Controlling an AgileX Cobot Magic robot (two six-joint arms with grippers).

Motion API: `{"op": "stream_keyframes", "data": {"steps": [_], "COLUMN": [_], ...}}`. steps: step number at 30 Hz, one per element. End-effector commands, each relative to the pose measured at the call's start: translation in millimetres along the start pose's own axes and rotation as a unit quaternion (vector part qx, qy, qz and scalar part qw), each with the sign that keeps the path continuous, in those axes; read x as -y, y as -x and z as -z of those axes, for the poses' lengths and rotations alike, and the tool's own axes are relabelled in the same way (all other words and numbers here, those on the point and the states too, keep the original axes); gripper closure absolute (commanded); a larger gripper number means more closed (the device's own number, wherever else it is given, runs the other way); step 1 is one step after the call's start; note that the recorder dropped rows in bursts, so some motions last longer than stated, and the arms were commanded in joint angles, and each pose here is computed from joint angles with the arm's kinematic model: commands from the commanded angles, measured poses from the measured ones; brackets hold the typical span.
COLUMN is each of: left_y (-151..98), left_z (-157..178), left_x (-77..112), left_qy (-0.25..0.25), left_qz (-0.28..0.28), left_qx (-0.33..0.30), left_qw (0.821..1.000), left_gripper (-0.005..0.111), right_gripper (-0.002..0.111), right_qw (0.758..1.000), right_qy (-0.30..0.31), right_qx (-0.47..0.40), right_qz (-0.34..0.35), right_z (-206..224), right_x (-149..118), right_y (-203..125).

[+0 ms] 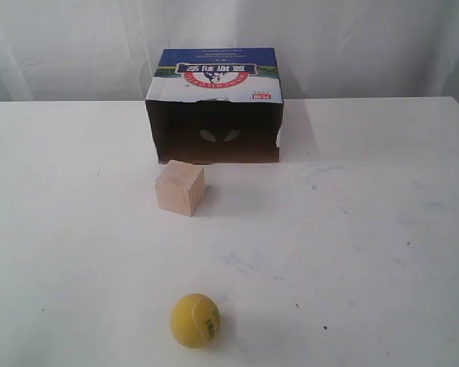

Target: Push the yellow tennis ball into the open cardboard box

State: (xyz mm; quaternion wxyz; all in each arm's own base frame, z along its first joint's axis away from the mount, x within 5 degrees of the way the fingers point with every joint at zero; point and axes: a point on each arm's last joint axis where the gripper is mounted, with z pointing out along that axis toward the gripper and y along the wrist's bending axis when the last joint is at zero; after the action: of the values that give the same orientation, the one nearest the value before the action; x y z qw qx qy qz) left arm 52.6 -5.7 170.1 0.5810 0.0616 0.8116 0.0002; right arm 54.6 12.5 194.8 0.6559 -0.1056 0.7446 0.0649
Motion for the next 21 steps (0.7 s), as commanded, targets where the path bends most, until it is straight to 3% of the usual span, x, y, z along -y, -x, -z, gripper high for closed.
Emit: {"op": "stream_keyframes", "data": {"steps": [1, 21], "left_y": [-0.8, -0.8], "left_z": [-0.1, -0.1], "left_x": [0.1, 0.1], "left_qy": [0.001, 0.001], "left_qz": [0.006, 0.006], "left_qx": [0.001, 0.001], "left_qw": [1.0, 1.0], "left_gripper": [0.107, 0.107], "right_gripper": [0.108, 0.108], "right_qw": [1.0, 1.0], "right_qy": [-0.001, -0.002], "right_qx": [-0.001, -0.006], "right_qz": [-0.002, -0.002], "right_z": [0.1, 0.1], "right_x": [0.1, 0.2], "right_y": [-1.7, -2.6]}}
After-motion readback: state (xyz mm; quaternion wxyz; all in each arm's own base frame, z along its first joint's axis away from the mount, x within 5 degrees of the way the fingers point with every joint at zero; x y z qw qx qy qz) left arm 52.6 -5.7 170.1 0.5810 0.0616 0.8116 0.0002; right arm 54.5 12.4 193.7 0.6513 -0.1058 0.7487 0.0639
